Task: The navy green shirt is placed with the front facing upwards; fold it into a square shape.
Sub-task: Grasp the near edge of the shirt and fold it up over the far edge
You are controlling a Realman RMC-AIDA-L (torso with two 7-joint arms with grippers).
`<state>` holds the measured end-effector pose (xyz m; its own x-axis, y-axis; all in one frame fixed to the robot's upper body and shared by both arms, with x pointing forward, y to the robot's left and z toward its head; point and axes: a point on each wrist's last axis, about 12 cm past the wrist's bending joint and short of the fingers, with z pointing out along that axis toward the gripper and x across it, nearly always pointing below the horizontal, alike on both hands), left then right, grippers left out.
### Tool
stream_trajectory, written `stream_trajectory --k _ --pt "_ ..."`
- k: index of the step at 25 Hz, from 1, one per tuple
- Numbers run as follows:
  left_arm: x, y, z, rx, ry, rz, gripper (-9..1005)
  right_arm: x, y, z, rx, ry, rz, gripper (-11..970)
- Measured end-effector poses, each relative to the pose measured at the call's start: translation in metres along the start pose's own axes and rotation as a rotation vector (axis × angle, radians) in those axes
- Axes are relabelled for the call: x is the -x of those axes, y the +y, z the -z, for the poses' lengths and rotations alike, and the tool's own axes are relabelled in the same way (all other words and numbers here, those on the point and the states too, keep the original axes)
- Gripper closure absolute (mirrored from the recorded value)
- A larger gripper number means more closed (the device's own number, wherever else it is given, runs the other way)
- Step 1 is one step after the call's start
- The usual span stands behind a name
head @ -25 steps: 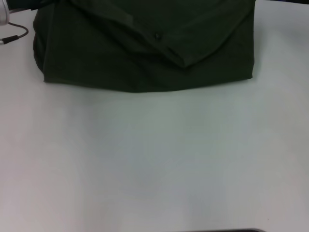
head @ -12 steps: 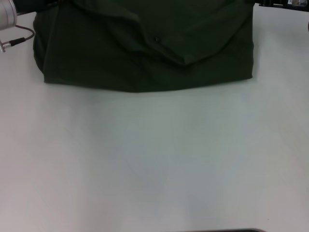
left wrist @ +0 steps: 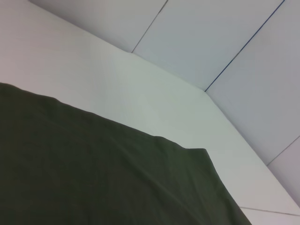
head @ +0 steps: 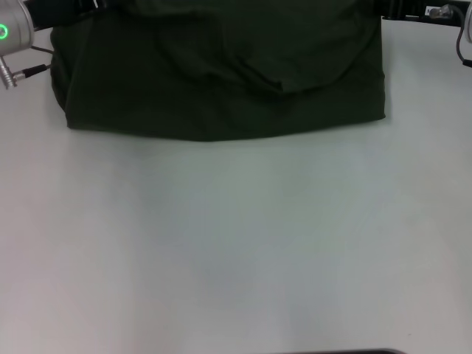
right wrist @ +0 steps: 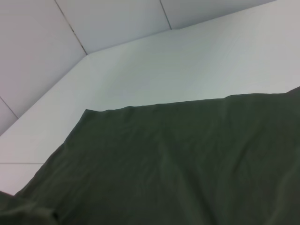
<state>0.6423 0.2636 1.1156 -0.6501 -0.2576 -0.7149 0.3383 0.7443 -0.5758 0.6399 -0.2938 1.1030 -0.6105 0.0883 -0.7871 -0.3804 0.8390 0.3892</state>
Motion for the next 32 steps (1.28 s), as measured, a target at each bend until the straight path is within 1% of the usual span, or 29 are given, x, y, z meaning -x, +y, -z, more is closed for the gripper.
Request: stream_trajectory --k 4,6,10,12,14,15,20,21,27,30,32 --pt "-0.002 0.002 0.001 0.006 -0.005 0.009 857 0.000 0.002 -0.002 0.005 0.000 -0.001 843" --pt "-0.002 0.003 0.001 0.011 -0.008 0.011 841 0.001 0.003 -0.002 0.006 -0.002 -0.003 763" --pt "-0.001 0.005 0.002 0.028 -0.023 0.016 676 0.002 0.003 -0.001 0.008 -0.008 -0.002 602" --pt "0.000 0.006 0.002 0.034 -0.036 0.022 594 0.003 0.001 0.000 0.007 -0.017 -0.004 502" --pt "0.001 0.007 0.003 0.037 -0.045 0.024 350 0.005 -0.001 0.003 0.005 -0.029 -0.011 402" --pt "0.001 0.007 0.004 0.038 -0.048 0.024 313 0.005 -0.002 0.004 0.003 -0.032 -0.013 352" --pt "0.001 0.007 0.004 0.035 -0.047 0.023 128 0.005 -0.009 0.010 -0.012 -0.034 -0.028 277" --pt "0.001 0.007 0.004 0.034 -0.045 0.022 123 0.004 -0.010 0.011 -0.014 -0.034 -0.034 262" --pt "-0.001 0.008 0.008 0.025 -0.036 0.020 93 0.004 -0.014 0.020 0.004 -0.043 -0.048 263" --pt "-0.003 0.008 0.016 0.001 -0.029 0.001 78 0.000 -0.015 0.028 0.034 -0.040 -0.054 263" --pt "-0.005 0.006 0.024 -0.035 -0.016 -0.015 74 -0.003 -0.016 0.036 0.060 -0.033 -0.055 262"
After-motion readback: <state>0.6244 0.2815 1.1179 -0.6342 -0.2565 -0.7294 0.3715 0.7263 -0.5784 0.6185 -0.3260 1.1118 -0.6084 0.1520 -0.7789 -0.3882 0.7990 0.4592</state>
